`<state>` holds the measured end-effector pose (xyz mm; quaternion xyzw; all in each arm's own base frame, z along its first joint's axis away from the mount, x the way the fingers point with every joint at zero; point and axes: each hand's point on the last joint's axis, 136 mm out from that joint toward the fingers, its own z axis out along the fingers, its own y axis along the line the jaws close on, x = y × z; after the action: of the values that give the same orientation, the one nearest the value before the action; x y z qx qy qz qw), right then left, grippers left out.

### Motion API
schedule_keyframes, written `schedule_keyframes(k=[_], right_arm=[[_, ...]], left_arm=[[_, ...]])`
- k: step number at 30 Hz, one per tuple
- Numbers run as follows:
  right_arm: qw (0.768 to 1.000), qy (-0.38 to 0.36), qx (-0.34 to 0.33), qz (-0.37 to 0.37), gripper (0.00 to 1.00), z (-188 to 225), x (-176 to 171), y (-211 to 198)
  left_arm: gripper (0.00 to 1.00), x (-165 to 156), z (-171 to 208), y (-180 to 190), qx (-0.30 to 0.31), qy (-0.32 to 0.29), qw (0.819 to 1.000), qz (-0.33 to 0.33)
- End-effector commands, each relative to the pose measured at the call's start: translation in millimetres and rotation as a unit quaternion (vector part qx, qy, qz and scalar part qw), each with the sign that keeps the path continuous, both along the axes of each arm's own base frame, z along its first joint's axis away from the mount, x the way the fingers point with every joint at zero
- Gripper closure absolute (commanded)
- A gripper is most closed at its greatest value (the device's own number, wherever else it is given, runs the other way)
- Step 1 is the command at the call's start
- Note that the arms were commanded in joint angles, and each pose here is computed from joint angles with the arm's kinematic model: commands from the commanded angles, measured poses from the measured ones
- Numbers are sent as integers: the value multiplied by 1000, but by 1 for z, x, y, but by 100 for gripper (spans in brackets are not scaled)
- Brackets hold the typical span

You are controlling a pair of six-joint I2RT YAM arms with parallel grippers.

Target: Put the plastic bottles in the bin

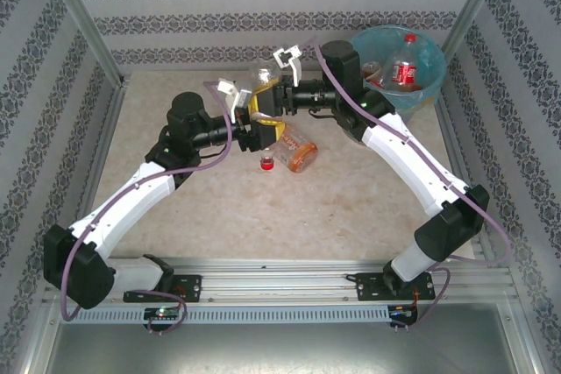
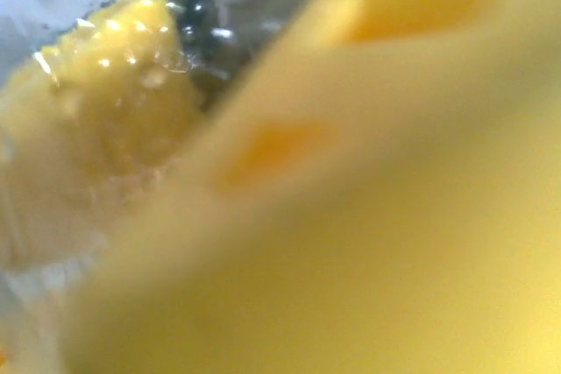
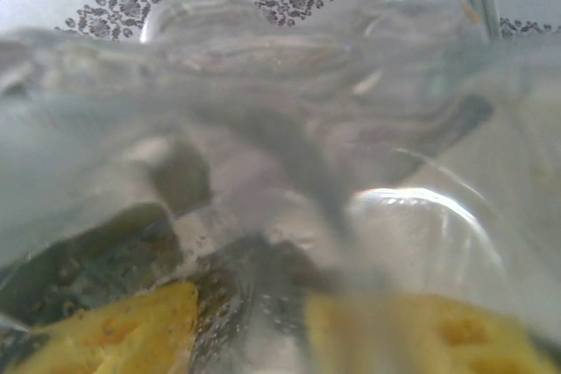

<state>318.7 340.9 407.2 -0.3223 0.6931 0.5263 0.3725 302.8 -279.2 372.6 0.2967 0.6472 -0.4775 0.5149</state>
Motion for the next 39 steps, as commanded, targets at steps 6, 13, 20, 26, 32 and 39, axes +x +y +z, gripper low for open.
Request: schedule_keyframes(k=[6, 13, 20, 26, 32, 39], right_arm=[[982, -84, 3, -170, 50, 55, 49, -72], [939, -148, -20, -308, 50, 83, 93, -148], [889, -199, -46, -410, 49, 110, 118, -207], [823, -249, -119, -496, 50, 115, 152, -243], [775, -263, -179, -547, 50, 92, 193, -264], [762, -231, -216, -566, 48, 42, 241, -288]], left_arm=[[0, 5, 17, 12, -28, -56, 997, 55], [0, 11, 12, 22, -19, -63, 993, 94], [0, 19, 1, 26, 0, -49, 992, 117], [0, 36, -17, 25, 22, -11, 990, 139], [0, 54, -38, 28, 40, 29, 984, 172], [0, 72, -76, 27, 72, 99, 973, 195]])
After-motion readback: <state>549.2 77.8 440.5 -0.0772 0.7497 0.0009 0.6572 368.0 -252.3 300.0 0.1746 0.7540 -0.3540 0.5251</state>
